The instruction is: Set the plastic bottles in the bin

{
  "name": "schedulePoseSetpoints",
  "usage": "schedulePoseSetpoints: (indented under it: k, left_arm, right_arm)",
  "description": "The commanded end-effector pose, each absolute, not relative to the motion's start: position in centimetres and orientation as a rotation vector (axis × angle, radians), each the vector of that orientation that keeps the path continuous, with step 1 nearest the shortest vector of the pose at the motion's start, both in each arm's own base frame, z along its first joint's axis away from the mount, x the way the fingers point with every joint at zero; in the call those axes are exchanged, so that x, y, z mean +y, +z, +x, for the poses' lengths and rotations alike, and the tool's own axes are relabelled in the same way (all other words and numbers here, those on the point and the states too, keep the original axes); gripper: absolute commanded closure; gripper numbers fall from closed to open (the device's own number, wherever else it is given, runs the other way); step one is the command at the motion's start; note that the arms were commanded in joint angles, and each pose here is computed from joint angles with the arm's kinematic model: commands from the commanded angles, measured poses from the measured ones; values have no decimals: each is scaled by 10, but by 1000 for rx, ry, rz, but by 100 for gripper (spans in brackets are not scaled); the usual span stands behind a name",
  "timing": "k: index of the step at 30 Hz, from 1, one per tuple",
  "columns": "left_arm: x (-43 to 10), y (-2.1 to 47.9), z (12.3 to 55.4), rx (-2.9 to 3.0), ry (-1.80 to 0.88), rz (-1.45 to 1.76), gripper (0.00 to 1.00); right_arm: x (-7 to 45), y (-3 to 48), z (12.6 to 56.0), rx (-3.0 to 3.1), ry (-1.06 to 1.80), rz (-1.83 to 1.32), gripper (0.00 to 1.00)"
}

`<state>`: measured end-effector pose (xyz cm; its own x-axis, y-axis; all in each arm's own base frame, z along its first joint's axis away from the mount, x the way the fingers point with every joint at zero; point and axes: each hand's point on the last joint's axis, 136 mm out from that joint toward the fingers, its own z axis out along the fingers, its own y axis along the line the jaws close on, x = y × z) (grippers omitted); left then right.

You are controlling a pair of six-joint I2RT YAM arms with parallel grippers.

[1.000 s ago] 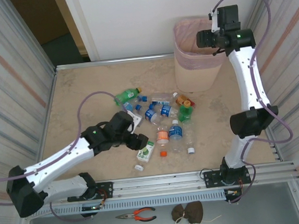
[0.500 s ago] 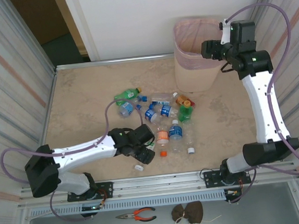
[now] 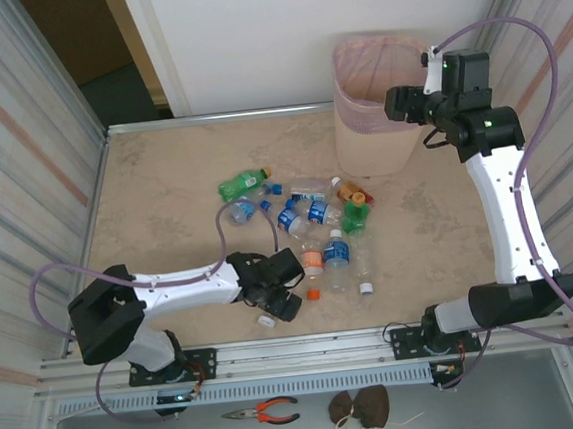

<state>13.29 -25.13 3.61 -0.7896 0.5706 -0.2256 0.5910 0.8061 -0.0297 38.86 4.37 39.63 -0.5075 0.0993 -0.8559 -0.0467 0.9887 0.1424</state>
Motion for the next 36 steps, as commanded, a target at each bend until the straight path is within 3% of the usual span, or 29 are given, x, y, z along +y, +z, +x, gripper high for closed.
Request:
schedulePoseSetpoints:
  k: [1, 12, 19, 29, 36]
  left_arm:
    - [-249, 28, 133, 2793, -115, 878, 11]
    - [-252, 23, 130, 2792, -136, 875, 31]
    - [-246, 40, 136, 2729, -124, 861, 33]
    - [-253, 109, 158, 2474, -388, 785, 35]
    - [-273, 194, 176, 2106, -692, 786, 35]
  right_arm:
    - [47, 410, 376, 2050, 216, 50, 19]
    - [49, 406, 362, 2046, 227, 45, 20]
    - [62, 412, 346, 2024, 265, 19, 20]
    - [113, 402, 308, 1997, 503, -87, 21]
    - [162, 411, 265, 1852, 782, -240, 21]
